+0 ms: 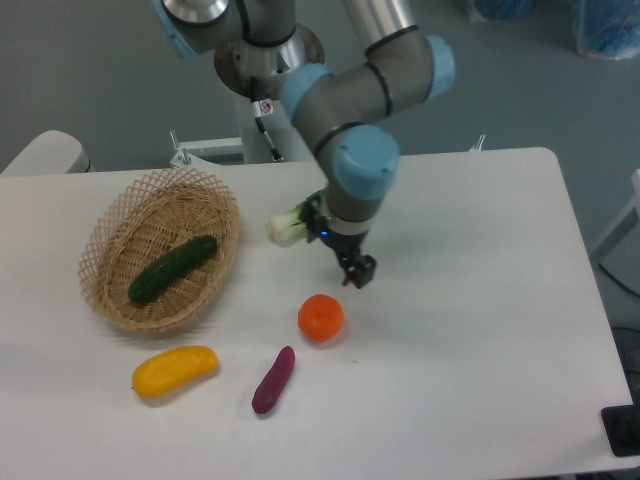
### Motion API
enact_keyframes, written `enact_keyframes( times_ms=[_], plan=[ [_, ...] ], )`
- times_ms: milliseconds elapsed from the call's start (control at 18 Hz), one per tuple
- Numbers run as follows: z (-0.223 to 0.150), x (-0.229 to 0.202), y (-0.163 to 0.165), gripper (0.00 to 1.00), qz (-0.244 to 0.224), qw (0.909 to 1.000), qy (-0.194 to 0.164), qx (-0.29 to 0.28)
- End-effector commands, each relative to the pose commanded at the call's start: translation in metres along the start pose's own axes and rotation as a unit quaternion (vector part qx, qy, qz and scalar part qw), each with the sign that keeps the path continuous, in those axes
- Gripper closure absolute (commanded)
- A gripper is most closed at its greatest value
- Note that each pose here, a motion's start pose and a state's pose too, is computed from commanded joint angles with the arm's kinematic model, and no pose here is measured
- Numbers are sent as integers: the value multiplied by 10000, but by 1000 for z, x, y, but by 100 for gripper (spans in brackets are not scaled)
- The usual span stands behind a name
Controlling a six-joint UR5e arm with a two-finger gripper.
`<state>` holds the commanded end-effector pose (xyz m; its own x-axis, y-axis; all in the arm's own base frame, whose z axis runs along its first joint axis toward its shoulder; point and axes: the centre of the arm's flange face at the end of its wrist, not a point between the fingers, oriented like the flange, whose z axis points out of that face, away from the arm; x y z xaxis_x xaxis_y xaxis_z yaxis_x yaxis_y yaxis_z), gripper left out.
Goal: Pick up the cucumber from the basket
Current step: 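Move the open gripper across the table toward the cucumber in the basket, then lower the gripper onto the green cucumber and close on it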
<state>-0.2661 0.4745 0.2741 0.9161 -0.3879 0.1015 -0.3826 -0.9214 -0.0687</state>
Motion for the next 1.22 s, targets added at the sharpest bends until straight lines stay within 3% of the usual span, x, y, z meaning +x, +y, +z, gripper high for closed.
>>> enact_keyframes(
  times_ms=[167,444,722,1222],
  plan=[
    [0,27,-38,0,-188,9998,-30,-6],
    [4,75,-73,0,-371,9993,-37,-31],
    [23,125,-114,0,-260,9996,43,-134],
    [63,140,-126,0,-316,9993,50,-193]
  ],
)
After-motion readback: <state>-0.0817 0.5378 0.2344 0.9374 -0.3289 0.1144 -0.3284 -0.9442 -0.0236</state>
